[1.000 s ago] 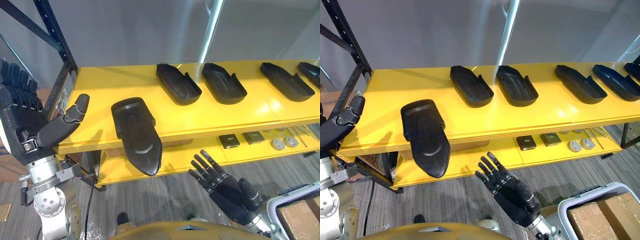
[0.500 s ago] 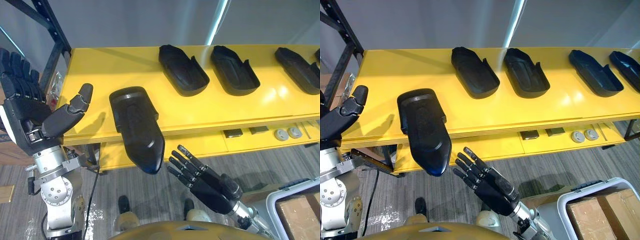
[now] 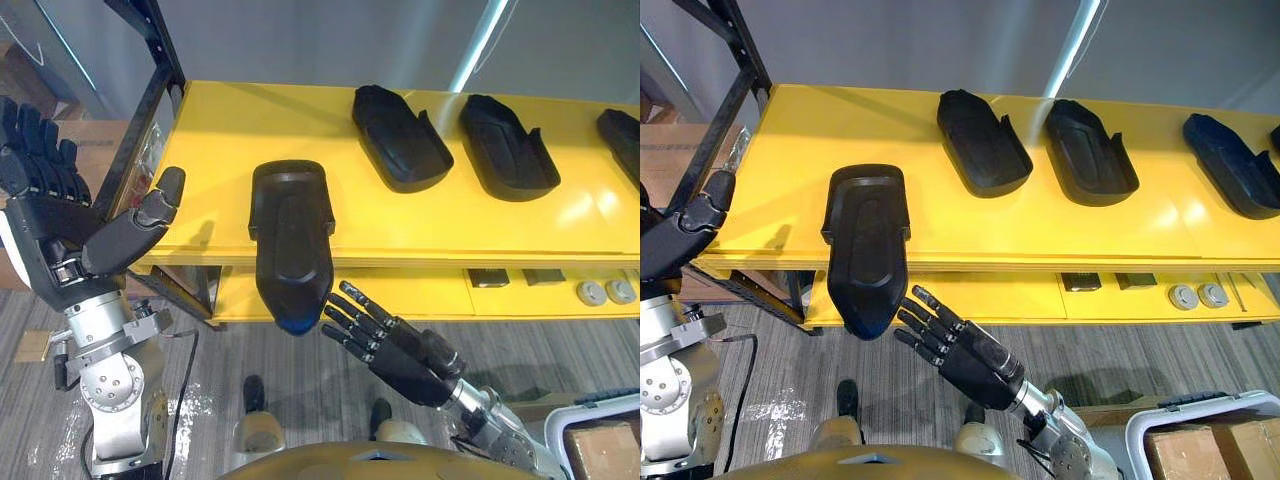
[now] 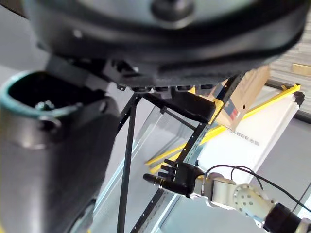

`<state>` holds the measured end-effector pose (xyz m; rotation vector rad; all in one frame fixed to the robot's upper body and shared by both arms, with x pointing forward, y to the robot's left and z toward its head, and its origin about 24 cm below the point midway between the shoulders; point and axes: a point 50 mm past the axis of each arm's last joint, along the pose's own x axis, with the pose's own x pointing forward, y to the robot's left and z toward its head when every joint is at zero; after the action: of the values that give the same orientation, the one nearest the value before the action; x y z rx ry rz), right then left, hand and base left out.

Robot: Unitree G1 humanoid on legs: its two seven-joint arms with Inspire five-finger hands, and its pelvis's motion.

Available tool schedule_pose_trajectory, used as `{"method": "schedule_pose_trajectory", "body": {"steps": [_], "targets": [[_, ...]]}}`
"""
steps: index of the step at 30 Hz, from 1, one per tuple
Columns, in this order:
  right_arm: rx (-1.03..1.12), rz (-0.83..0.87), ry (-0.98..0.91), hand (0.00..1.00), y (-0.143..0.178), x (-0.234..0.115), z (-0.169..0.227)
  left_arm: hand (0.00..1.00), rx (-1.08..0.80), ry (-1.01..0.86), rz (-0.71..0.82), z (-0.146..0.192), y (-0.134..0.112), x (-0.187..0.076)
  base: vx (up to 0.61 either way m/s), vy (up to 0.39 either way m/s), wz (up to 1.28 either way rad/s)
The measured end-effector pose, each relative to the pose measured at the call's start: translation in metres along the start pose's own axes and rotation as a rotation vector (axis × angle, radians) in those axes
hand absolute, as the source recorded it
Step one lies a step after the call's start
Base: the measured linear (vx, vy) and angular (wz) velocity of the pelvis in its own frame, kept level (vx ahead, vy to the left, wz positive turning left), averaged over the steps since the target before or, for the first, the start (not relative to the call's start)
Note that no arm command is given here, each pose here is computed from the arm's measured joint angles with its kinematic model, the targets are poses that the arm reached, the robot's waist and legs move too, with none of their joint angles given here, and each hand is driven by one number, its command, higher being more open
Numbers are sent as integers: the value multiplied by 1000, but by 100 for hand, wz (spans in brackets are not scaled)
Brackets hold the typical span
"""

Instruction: Walk over and take three plastic housings, then place them on the shelf

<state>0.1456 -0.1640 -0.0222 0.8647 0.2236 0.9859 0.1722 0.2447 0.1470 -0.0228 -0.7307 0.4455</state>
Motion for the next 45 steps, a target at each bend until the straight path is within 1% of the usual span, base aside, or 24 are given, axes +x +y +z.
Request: {"method": "schedule_pose_trajectory", "body": {"steps": [11,22,27,32,38,45], "targets": [[4,0,-17,100,-11,23,5,100,5,9,-17,0,-1,1,-3,-8,6],[-6,-53,-35,100,-15,26,9,100,-8,36,-23,-3,-3,-1,0,-3,2],[-8,-91,-130,100,-17,31,13,100,-13,39,-19,-4,-3,-2,-4,-2,1],[-18,-97,-233,100,-18,47,26,100,-30,55,-6,-6,-6,-4,-3,-2,1],[-5,-154,-352,100,-23,61,36,100,-44,55,1,-1,-8,-5,-1,-12,6],[18,-205,-408,100,-26,67,38,100,-65,77,-3,-4,-13,-7,-7,-7,3]]}}
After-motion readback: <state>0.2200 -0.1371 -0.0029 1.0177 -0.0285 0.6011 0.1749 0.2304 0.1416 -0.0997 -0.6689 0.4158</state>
